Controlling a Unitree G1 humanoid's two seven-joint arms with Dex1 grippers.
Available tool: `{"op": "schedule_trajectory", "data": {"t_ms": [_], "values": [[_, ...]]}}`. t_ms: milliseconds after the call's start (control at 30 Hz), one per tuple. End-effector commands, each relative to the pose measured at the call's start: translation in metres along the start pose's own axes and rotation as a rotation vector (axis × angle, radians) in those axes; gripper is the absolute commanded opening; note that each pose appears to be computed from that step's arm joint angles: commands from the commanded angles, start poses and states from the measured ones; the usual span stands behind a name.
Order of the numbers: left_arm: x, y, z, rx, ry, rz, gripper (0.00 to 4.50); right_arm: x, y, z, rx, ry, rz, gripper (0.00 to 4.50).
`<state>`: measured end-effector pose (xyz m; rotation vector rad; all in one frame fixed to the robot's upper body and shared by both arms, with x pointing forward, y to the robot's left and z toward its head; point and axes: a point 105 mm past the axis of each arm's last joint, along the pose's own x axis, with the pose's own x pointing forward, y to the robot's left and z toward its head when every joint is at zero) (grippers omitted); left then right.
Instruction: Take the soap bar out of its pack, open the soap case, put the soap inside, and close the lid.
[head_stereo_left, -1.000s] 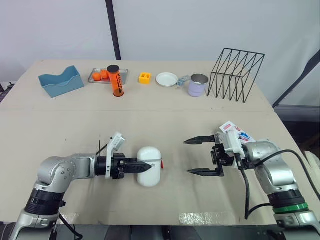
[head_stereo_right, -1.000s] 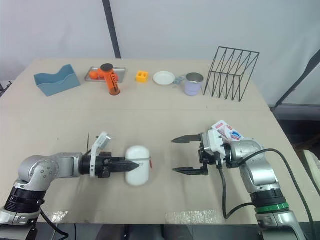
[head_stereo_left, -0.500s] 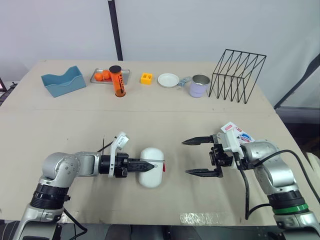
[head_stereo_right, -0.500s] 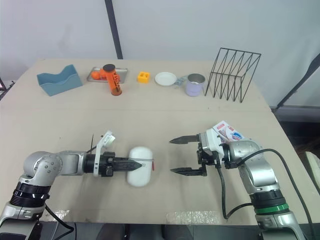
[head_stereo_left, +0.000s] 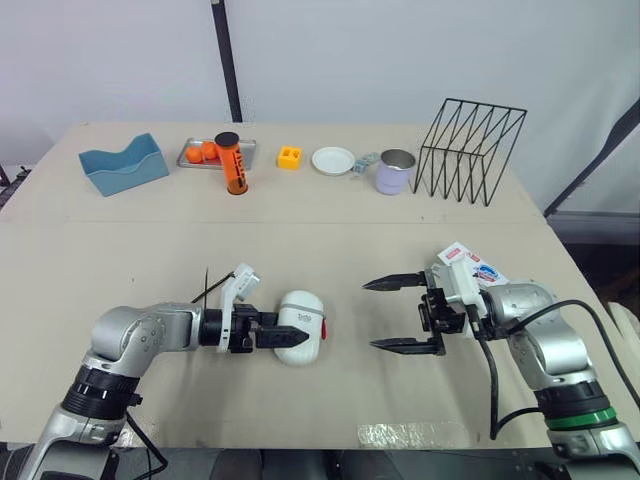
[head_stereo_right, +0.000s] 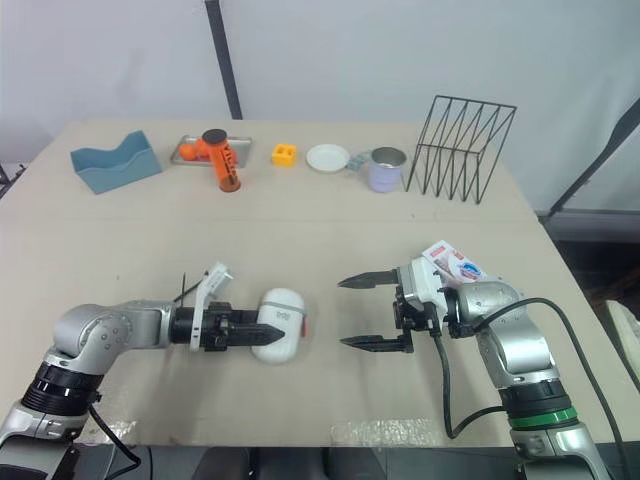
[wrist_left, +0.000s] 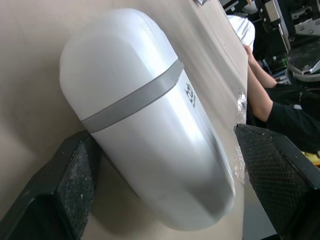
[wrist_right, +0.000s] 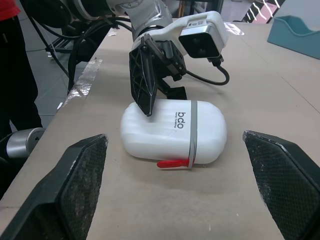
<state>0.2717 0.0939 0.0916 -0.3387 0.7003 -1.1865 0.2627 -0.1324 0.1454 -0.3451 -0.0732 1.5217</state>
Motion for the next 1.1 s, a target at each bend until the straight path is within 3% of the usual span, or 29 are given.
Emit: {"op": "schedule_trajectory", "data": {"t_ms": [33, 233, 500, 633, 933, 1100], "values": [[-0.022, 0.018, -0.001, 0.054, 0.034, 0.118, 4.42, -0.001, -0.002, 0.006, -0.023, -0.009, 0.0, 4.5], [-0.05, 0.021, 0.014, 0.217, 0.017, 0.139, 4.42, -0.005, -0.006, 0.003, -0.004, -0.004, -0.037, 4.5], [-0.076, 0.042, 0.032, 0.618, -0.136, 0.426, 4.42, -0.017, -0.015, -0.016, 0.033, 0.014, -0.264, 4.5], [-0.08, 0.043, 0.025, 0.66, -0.192, 0.492, 4.42, -0.022, -0.014, -0.02, 0.048, 0.005, -0.361, 4.5], [-0.086, 0.045, 0.017, 0.587, -0.372, 0.638, 4.42, -0.023, 0.002, -0.044, 0.139, -0.056, -0.583, 4.5], [-0.088, 0.052, 0.012, 0.548, -0.395, 0.725, 4.42, -0.022, 0.004, -0.053, 0.121, -0.039, -0.629, 4.5]]}}
